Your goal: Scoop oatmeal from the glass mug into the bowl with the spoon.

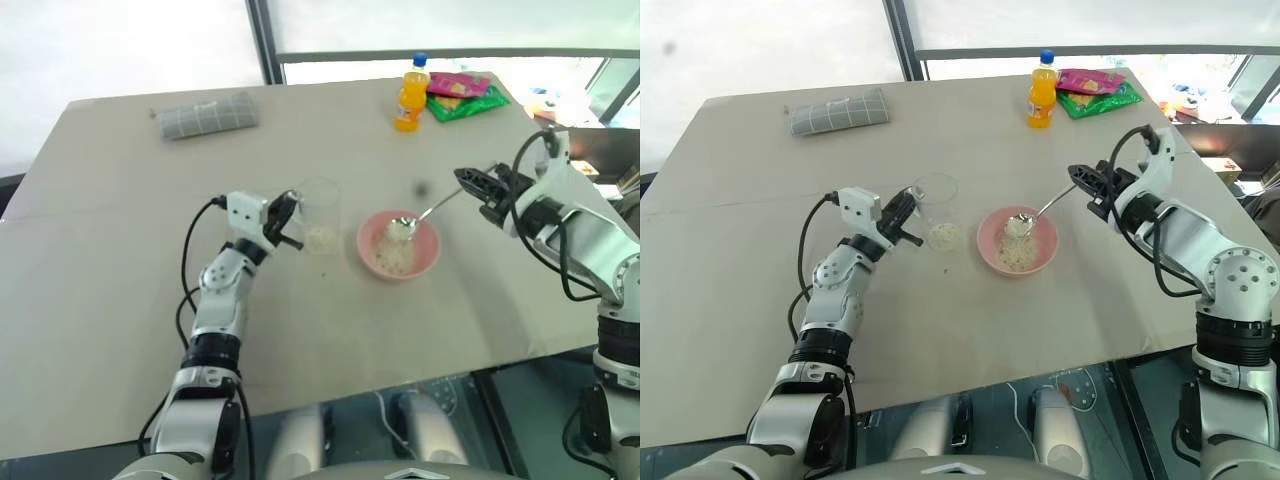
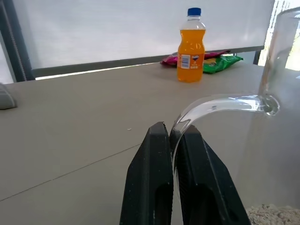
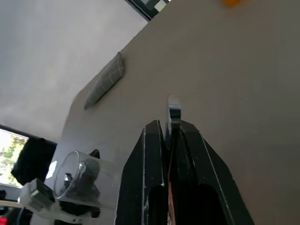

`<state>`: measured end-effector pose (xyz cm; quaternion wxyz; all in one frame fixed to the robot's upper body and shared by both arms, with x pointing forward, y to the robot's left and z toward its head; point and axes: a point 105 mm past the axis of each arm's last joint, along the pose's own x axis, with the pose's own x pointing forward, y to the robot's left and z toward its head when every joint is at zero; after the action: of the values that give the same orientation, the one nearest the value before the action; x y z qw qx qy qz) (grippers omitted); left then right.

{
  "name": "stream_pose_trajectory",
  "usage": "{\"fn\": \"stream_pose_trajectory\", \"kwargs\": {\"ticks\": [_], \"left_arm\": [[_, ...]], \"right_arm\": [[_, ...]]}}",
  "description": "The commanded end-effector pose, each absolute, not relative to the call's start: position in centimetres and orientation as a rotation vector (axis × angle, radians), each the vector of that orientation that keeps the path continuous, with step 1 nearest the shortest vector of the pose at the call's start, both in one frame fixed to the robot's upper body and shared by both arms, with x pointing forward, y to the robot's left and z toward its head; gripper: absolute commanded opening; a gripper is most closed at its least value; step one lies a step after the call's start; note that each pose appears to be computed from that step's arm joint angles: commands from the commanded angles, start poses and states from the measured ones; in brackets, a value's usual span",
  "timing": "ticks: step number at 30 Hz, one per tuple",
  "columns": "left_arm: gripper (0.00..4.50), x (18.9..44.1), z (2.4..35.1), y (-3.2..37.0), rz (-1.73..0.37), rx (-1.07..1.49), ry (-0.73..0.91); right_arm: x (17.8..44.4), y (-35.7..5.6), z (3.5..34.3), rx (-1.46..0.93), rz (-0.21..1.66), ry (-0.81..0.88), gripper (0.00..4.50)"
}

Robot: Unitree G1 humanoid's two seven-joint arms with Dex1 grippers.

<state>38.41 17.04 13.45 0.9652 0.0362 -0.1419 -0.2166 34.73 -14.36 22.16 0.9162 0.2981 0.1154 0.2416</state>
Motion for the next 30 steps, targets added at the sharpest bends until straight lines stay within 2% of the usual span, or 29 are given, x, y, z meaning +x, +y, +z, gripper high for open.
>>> {"fn": "stream_pose_trajectory", "kwargs": {"ticks": [1,8,18,22,30], "left_arm": [[0.07,38.0,13.3,18.5,-0.392,0.090,-0.273],[0.07,37.2,13.5,19.3,-0.350,0.094,-0.279],[0.07,36.8,14.2,19.6,-0.308,0.078,-0.295],[0.07,36.7,14.2,19.4,-0.311,0.030,-0.295],[0.07,36.9,13.9,18.6,-0.311,0.020,-0.289]], "right_arm": [[34.2,-12.9,25.1,0.380,0.586,0.121,0.00],[32.6,-9.1,27.0,-0.168,0.748,-0.014,0.00],[32.0,-8.1,27.4,-0.389,0.831,-0.058,0.00],[32.6,-8.9,27.8,-0.288,0.808,-0.043,0.00],[33.8,-7.9,34.1,0.166,0.805,-0.149,0.00]]}}
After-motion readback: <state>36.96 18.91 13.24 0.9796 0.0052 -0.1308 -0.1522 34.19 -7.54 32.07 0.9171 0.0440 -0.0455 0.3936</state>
